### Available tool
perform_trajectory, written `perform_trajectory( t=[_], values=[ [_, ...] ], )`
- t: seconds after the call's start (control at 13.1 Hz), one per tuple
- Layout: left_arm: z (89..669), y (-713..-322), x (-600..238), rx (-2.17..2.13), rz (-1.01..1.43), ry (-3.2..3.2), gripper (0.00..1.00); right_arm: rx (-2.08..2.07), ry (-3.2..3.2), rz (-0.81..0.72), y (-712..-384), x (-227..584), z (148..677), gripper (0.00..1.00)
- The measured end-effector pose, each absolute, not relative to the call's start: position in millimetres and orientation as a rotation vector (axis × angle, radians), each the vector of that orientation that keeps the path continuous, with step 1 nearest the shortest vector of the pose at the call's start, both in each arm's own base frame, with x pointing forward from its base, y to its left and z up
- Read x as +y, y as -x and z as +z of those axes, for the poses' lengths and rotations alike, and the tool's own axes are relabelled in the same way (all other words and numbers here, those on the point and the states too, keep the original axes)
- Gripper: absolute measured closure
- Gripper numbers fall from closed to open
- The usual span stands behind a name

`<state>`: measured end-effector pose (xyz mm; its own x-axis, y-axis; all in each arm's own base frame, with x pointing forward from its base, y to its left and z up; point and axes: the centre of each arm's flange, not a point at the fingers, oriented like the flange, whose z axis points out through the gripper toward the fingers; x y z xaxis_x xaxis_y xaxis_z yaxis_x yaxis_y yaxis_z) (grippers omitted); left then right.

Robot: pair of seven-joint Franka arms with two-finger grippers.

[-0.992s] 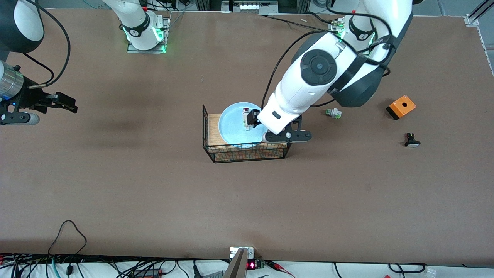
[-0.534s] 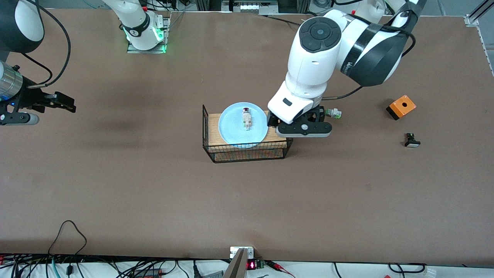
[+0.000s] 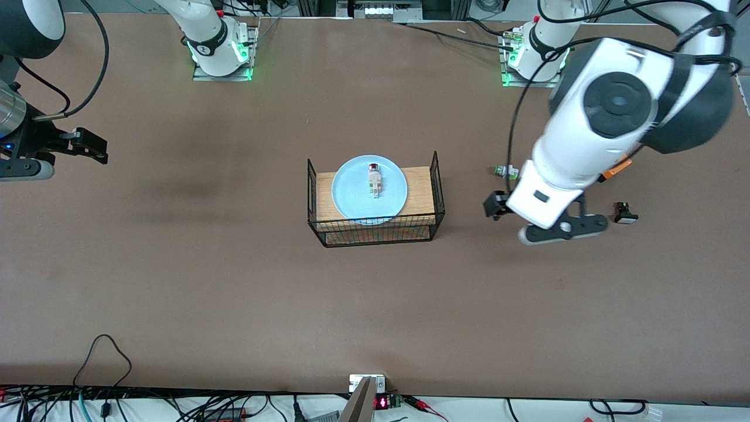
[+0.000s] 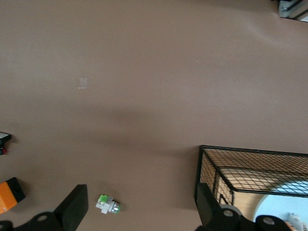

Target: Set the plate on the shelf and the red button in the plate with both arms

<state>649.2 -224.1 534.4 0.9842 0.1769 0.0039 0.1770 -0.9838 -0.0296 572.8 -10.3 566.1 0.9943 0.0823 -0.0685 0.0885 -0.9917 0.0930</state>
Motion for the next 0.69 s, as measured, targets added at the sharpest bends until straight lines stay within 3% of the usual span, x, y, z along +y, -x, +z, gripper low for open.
perform_trajectory(
  t=[0.23, 0.69],
  values=[
    [560, -656, -145, -0.208, -0.008, 3.083, 0.00, 0.121, -3.041, -0.122, -570, -12, 572, 0.00],
    [572, -639, 31, -0.511, 0.089, 3.227, 0.00, 0.109, -3.041, -0.135, -571, -17, 569, 0.00]
  ],
)
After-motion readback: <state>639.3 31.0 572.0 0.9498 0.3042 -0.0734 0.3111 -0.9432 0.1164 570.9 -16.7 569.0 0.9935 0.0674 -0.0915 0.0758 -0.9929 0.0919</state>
